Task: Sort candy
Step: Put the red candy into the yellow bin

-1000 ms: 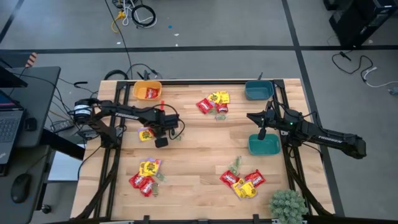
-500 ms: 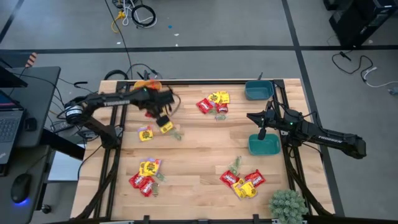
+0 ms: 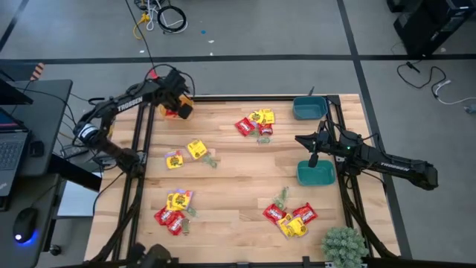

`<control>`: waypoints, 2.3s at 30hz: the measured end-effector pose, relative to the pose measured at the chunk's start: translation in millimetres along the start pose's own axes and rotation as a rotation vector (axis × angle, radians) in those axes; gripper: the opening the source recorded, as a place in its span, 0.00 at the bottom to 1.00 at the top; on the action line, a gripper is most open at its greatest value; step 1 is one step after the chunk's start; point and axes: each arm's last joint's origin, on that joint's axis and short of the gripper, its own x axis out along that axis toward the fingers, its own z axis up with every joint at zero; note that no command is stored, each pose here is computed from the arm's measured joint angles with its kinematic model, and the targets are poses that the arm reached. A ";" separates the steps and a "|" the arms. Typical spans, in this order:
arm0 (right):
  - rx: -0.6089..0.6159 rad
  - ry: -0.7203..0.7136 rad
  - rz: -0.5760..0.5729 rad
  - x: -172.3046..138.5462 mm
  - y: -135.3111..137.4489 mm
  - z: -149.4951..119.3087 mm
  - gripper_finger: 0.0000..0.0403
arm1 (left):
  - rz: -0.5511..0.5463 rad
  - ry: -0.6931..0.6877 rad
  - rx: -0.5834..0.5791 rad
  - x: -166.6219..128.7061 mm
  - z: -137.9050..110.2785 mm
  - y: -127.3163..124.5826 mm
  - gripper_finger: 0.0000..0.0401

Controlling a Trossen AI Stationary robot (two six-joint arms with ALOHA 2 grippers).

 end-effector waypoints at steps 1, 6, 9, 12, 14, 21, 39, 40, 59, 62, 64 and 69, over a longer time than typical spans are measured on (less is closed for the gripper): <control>0.000 0.000 0.000 0.0 0.0 0.0 0.06 | -0.004 0.011 0.003 3.0 0.3 1.1 0.00; 0.000 -0.001 0.000 0.0 0.0 0.1 0.06 | -0.006 0.065 0.017 24.1 3.2 1.1 0.00; 0.000 -0.001 0.000 0.0 0.0 0.1 0.06 | 0.004 0.088 0.003 39.8 5.8 3.4 0.00; 0.000 -0.001 0.000 0.0 0.0 0.1 0.06 | 0.026 0.111 -0.040 53.8 7.2 10.1 0.00; 0.000 -0.001 0.001 0.0 0.0 0.0 0.06 | 0.041 0.137 -0.056 61.5 6.2 14.3 0.00; 0.000 -0.001 0.000 0.0 0.0 0.1 0.06 | 0.082 0.133 -0.030 68.3 8.5 16.1 0.09; 0.000 -0.001 0.000 0.0 0.0 0.0 0.06 | 0.052 -0.033 0.166 30.0 36.0 -9.4 0.25; 0.000 -0.001 0.001 0.0 0.0 0.1 0.06 | 0.049 -0.078 0.168 24.4 37.4 -12.4 0.22; 0.000 -0.009 0.000 0.0 0.0 0.8 0.06 | -0.593 -0.860 0.306 -9.6 -36.3 -59.5 0.00; 0.025 -0.103 -0.009 -0.6 -0.4 9.9 0.06 | -0.645 -0.967 0.327 -12.2 -56.1 -64.4 0.00; 0.079 -0.163 -0.007 -1.0 -0.6 15.7 0.06 | -0.663 -1.012 0.339 -13.0 -68.7 -66.0 0.00; 0.105 -0.257 -0.065 0.1 -2.6 25.1 0.05 | -0.692 -1.083 0.358 -11.5 -96.1 -66.3 0.00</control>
